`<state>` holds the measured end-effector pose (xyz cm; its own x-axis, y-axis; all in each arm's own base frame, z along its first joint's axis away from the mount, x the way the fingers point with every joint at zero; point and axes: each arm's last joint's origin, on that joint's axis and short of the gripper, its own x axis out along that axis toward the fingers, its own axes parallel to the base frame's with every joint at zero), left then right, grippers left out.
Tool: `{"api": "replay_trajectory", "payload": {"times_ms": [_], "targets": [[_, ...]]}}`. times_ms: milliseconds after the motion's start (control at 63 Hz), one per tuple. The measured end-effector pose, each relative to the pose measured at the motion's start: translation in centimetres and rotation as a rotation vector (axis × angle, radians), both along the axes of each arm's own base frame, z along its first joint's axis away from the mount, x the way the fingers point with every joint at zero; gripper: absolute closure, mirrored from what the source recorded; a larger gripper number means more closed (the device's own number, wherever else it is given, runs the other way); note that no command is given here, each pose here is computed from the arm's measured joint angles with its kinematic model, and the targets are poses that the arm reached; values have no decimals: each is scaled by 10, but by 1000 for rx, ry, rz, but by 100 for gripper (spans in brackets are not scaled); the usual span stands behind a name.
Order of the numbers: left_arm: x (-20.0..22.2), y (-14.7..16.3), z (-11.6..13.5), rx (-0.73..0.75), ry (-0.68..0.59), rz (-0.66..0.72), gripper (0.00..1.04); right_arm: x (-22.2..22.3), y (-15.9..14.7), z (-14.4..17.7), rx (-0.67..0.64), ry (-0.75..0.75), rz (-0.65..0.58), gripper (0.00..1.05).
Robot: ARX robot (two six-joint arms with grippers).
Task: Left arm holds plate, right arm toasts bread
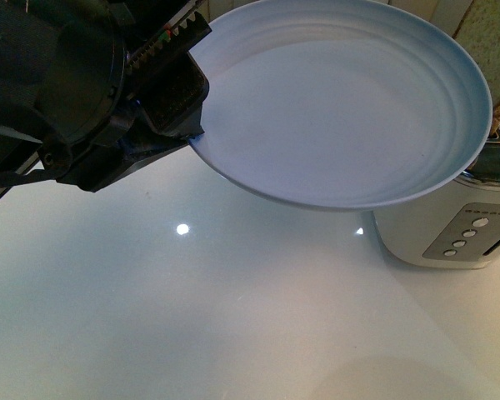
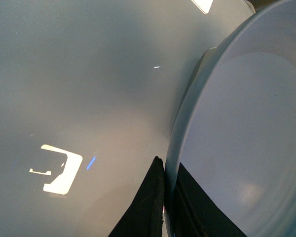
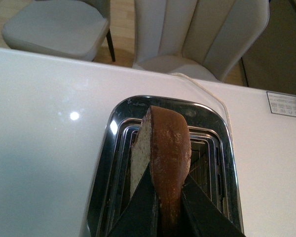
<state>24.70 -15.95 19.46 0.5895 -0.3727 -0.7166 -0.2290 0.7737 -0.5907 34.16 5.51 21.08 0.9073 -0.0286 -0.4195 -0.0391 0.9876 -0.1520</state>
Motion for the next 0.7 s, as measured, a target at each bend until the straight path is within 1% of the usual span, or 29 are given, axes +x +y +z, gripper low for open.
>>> {"api": "replay_trajectory", "payload": {"times_ms": [222, 587, 682, 698], "targets": [[0, 0, -2, 4, 5, 0, 102, 4, 1, -13, -8, 42, 2, 101], [1, 0, -2, 4, 6, 0, 102, 4, 3, -24, -13, 62, 5, 101], [1, 0, -2, 3, 9, -2, 102, 2, 4, -27, -14, 65, 7, 88], [1, 0, -2, 3, 9, -2, 102, 1, 4, -28, -14, 67, 7, 84]]}}
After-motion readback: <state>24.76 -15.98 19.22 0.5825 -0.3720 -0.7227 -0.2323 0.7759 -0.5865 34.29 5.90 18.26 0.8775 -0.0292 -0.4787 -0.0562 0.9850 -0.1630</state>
